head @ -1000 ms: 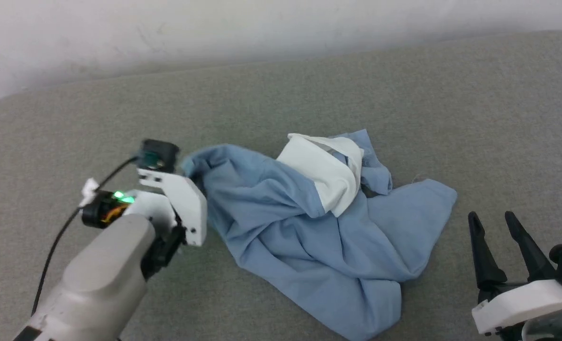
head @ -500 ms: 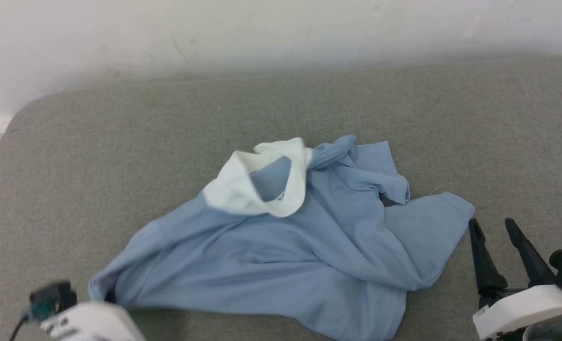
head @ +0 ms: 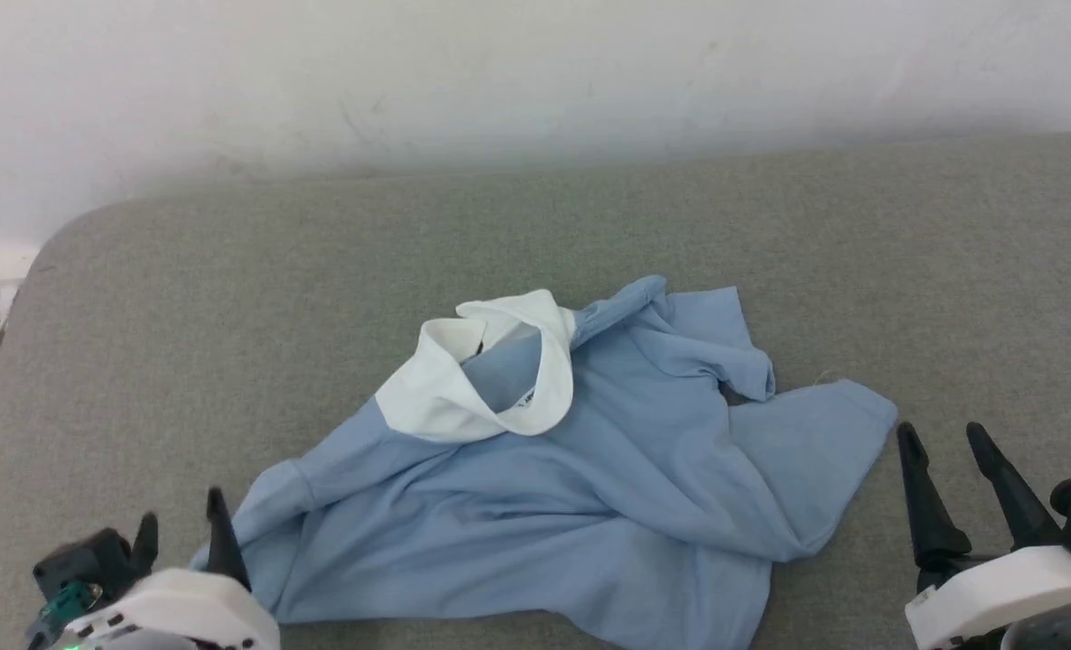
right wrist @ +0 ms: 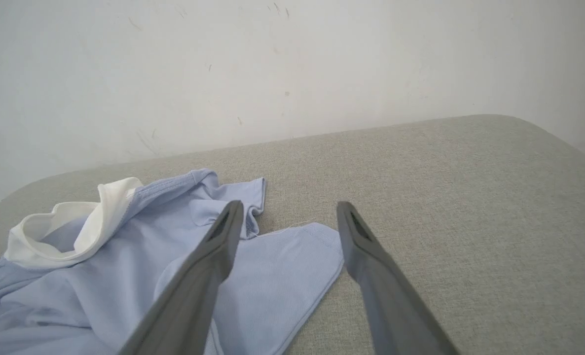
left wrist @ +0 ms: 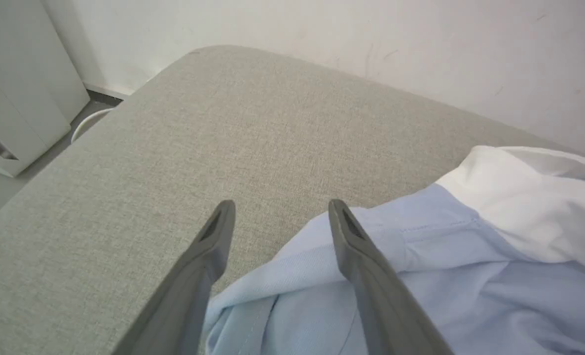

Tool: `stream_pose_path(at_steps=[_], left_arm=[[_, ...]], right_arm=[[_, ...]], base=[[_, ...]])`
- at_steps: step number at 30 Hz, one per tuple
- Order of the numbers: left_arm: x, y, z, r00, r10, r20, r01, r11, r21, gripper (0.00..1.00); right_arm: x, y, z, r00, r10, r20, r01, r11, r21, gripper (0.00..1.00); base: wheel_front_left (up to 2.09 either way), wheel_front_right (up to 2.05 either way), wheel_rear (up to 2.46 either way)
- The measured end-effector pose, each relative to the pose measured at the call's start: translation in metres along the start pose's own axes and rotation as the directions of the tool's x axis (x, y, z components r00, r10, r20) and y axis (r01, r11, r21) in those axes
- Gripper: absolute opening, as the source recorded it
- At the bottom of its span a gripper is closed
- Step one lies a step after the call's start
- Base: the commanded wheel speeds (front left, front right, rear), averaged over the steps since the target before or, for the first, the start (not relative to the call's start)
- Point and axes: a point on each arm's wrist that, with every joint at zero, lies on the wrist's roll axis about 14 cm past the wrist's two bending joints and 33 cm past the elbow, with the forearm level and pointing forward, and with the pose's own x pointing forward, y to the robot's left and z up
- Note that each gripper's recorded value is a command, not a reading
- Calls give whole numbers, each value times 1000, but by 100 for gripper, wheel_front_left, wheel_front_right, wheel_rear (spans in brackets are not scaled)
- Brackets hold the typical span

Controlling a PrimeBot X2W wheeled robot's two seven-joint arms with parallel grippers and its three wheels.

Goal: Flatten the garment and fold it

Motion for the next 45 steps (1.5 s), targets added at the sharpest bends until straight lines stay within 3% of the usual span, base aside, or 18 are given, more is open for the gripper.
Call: stream_pose_path(at_steps=[9, 15, 19, 31, 39, 43, 44, 45], left_arm=[[-3, -34, 67, 954, -99, 285, 80, 994, 78, 100], [-9, -51, 77, 927, -132, 351, 111, 991, 79, 100], [-10, -59, 78, 919, -141, 368, 127, 990, 63, 100], [8, -71, 84, 903, -138, 406, 139, 990, 26, 100], [21, -59, 70, 922, -85, 377, 86, 996, 15, 100], [25, -49, 64, 930, -55, 363, 55, 998, 12, 100], [26, -46, 63, 931, -50, 361, 49, 999, 13, 100], [26, -44, 63, 932, -46, 360, 44, 999, 13, 100]], right_arm=[[4, -8, -12, 998, -19, -52, 21, 999, 47, 100], [50, -11, -32, 980, 21, -199, 3, 993, 116, 100], [87, -5, -41, 942, 79, -327, -33, 989, 143, 100], [172, 46, -61, 744, 213, -633, -203, 975, 89, 100], [183, 59, -122, 575, 199, -793, -225, 971, 80, 100], [185, 63, -135, 509, 208, -836, -231, 968, 100, 100], [185, 64, -136, 498, 210, -841, -234, 967, 103, 86], [185, 65, -137, 488, 215, -846, -232, 966, 112, 28]], base=[[0, 0, 0], [0, 0, 0], [0, 0, 0], [0, 0, 0], [0, 0, 0], [0, 0, 0], [0, 0, 0], [0, 0, 0]])
